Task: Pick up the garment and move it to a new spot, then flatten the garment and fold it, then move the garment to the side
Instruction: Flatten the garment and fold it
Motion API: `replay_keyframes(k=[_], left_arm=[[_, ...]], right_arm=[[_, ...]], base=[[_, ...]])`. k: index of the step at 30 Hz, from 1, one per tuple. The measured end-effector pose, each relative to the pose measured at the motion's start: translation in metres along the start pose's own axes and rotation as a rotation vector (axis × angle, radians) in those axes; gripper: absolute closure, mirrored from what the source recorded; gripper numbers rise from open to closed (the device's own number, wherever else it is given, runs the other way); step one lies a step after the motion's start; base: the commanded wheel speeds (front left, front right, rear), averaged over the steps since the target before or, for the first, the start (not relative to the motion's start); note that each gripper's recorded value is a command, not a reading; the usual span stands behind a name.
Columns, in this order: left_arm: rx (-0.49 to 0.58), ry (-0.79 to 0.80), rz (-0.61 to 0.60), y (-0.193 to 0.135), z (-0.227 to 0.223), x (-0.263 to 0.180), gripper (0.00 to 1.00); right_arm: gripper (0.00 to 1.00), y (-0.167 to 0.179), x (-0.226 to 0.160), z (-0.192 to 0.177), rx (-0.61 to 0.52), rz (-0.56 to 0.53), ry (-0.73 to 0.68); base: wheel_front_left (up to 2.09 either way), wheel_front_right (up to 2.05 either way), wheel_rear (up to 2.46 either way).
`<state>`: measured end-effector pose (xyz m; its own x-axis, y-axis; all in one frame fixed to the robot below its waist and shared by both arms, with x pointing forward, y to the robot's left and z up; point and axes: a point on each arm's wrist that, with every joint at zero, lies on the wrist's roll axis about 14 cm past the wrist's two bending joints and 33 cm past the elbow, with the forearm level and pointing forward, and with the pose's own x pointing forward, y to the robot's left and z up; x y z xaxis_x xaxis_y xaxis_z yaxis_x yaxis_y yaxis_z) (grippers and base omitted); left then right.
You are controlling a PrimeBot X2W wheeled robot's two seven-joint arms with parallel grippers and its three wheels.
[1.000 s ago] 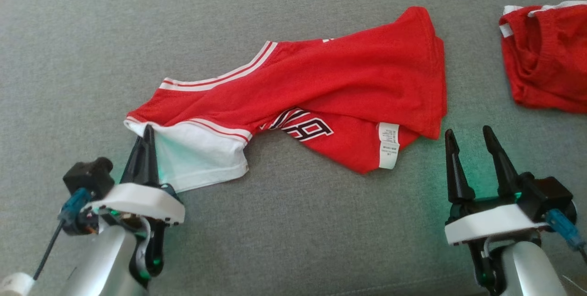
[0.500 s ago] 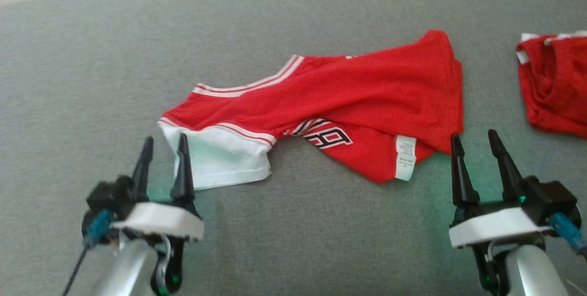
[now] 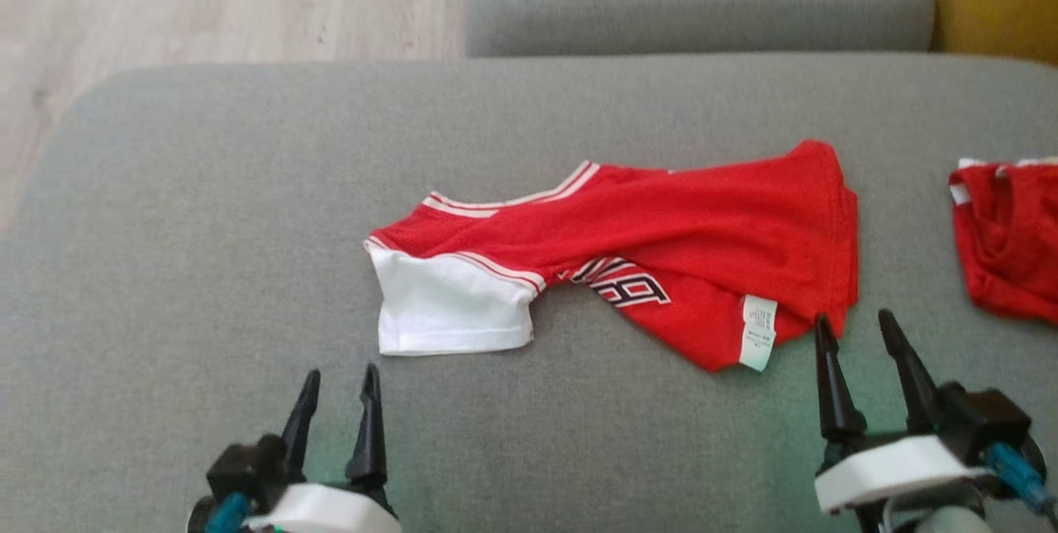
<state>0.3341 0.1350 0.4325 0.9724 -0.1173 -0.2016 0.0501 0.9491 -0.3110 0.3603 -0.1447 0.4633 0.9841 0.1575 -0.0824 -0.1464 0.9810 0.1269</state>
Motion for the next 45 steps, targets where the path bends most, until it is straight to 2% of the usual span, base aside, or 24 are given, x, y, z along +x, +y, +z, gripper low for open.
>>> replay_keyframes(k=[9,26,35,45], left_arm=[[0.008,-0.076,-0.002,-0.005,0.02,-0.012,0.0],[0.022,0.0,0.014,-0.001,0.006,-0.012,0.0],[0.049,0.124,0.043,0.005,-0.006,0.041,0.0],[0.043,0.305,0.085,0.013,-0.058,0.075,0.0]], right_arm=[[0.0,0.0,-0.013,0.002,0.001,-0.004,-0.009],[0.0,-0.002,-0.012,0.002,0.003,-0.009,-0.003],[0.0,-0.006,0.0,-0.011,-0.001,-0.018,0.046],[0.0,-0.03,0.007,-0.022,-0.015,-0.087,0.087]], base=[[0.0,0.0,0.0],[0.0,0.0,0.0],[0.0,0.0,0.0],[0.0,0.0,0.0]])
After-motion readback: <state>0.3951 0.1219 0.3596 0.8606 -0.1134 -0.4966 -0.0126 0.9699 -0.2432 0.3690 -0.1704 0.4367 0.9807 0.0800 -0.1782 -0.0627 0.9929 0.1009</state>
